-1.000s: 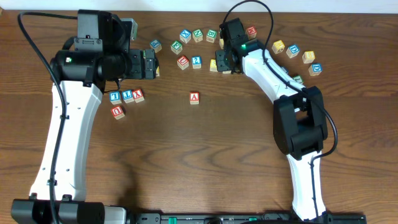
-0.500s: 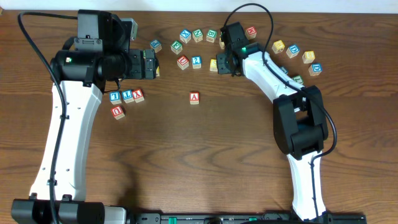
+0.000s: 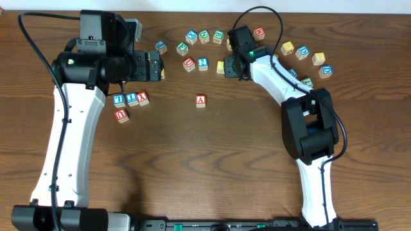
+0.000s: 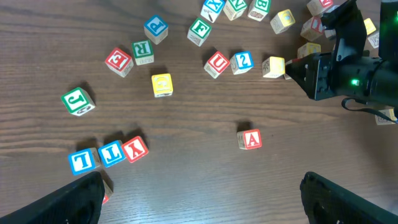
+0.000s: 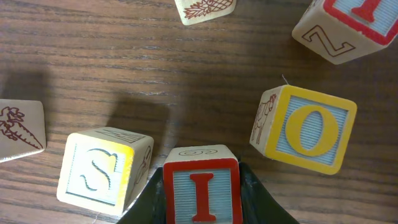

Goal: Spell out AI2
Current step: 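Carry the I block and place it right of the A block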

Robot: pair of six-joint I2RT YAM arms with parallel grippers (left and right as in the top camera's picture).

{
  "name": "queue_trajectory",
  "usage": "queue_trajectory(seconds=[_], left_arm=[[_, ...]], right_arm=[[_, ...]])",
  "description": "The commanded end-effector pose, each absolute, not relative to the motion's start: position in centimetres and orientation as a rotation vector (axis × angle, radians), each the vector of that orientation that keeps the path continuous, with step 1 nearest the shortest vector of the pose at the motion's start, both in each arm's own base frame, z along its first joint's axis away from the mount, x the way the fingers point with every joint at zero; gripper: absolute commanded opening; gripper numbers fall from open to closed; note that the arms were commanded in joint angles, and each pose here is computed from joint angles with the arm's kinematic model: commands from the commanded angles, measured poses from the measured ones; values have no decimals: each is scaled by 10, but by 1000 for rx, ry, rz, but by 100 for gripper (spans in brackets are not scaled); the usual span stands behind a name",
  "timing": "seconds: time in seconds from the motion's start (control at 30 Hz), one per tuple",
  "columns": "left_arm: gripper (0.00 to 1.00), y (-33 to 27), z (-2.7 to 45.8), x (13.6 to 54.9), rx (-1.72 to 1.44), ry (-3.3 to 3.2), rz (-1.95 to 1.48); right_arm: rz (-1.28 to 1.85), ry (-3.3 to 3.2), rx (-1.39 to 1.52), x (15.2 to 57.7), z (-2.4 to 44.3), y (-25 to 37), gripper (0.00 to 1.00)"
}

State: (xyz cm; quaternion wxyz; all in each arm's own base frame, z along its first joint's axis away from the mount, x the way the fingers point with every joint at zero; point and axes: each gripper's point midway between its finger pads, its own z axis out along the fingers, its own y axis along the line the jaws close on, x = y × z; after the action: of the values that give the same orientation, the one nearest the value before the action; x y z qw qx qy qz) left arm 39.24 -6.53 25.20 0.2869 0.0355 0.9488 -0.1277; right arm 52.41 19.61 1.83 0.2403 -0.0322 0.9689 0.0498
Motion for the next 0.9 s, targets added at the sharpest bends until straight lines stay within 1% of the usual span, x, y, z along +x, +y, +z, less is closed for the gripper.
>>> queue_trajectory(seconds=[0.0,0.2,0.33,0.4,0.63,0.73,0.87], left_arm=[[99,-64,255,397,90,2528,-341],[99,-64,255,397,89,2528,-341],[99,-64,255,397,90,2528,-341],[99,-64,255,397,90,2528,-341],[99,-64,255,397,90,2528,-341],[99,-64,255,397,90,2528,-341],[99,-64,255,397,90,2528,-341]], right_arm=[[120,2664,-67,524,11,190,9],[188,2614,-79,523,53,198,16],[261,2613,-96,509,83,209,13],[271,2638,-73,499,89,213,11],[245,2786,-96,456,65,232,11],[224,2830,-79,441,53,239,7],[112,2841,-32,426,34,238,11]])
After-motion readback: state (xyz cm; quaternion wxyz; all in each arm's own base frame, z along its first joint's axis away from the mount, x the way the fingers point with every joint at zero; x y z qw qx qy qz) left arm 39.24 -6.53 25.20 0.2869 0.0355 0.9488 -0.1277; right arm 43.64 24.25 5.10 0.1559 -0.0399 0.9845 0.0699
